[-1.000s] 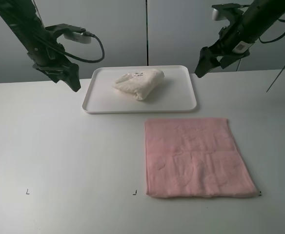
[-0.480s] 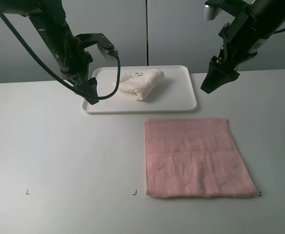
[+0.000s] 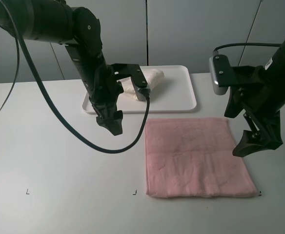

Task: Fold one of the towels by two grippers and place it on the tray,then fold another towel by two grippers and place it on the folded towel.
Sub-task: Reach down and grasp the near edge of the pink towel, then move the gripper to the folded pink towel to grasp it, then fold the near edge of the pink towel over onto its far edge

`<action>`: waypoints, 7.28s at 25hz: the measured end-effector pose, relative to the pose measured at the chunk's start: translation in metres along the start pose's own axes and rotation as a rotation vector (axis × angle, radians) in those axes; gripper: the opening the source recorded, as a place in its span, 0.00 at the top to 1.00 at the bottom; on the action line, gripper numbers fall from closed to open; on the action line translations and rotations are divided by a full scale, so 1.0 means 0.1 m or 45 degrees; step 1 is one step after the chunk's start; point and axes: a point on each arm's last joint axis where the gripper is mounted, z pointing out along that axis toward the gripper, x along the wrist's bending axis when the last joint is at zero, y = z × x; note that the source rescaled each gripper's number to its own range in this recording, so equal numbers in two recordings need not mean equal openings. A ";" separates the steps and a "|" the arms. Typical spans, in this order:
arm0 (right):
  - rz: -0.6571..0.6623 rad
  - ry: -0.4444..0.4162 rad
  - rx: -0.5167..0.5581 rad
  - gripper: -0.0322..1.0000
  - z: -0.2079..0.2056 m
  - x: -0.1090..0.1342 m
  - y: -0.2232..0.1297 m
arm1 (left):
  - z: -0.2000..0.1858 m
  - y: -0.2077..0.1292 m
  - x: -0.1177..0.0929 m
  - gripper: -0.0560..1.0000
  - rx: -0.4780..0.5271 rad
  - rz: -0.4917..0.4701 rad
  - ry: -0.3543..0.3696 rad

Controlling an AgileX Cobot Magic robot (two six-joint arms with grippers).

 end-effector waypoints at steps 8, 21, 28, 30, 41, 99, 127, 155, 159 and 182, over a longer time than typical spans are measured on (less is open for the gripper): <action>-0.119 0.026 0.127 0.00 0.17 0.11 -0.17 | 0.14 0.43 -0.61 0.01 0.041 0.200 0.038; -0.116 0.037 0.217 0.00 0.23 0.15 -0.26 | 0.56 0.56 -1.37 0.01 0.185 0.333 -0.049; -0.112 0.037 0.217 0.00 0.23 0.15 -0.26 | 0.62 0.59 -1.58 0.01 0.204 0.357 -0.057; -0.112 0.037 0.217 0.00 0.23 0.15 -0.26 | 0.64 0.59 -1.59 0.01 0.211 0.352 -0.059; -0.118 0.032 0.222 0.00 0.23 0.15 -0.27 | 0.73 0.57 -1.59 0.01 0.240 0.322 -0.073; -0.220 0.134 0.224 0.00 1.03 0.58 -0.59 | 0.91 0.52 -1.60 0.01 0.307 0.309 -0.099; -0.253 -0.005 0.186 0.96 1.07 0.52 -0.58 | 0.93 0.55 -1.58 0.73 0.272 0.268 -0.066; 0.576 -0.218 -0.093 0.96 0.33 0.49 -0.34 | 0.16 0.72 -1.22 0.95 -0.127 -0.038 0.129; 0.718 -0.292 -0.173 0.96 0.21 0.36 -0.26 | 0.08 0.67 -1.05 0.95 -0.153 -0.143 0.148; 1.278 -0.525 -0.439 0.15 0.29 0.03 -0.21 | 0.16 0.61 -0.57 0.32 -0.263 -0.434 0.458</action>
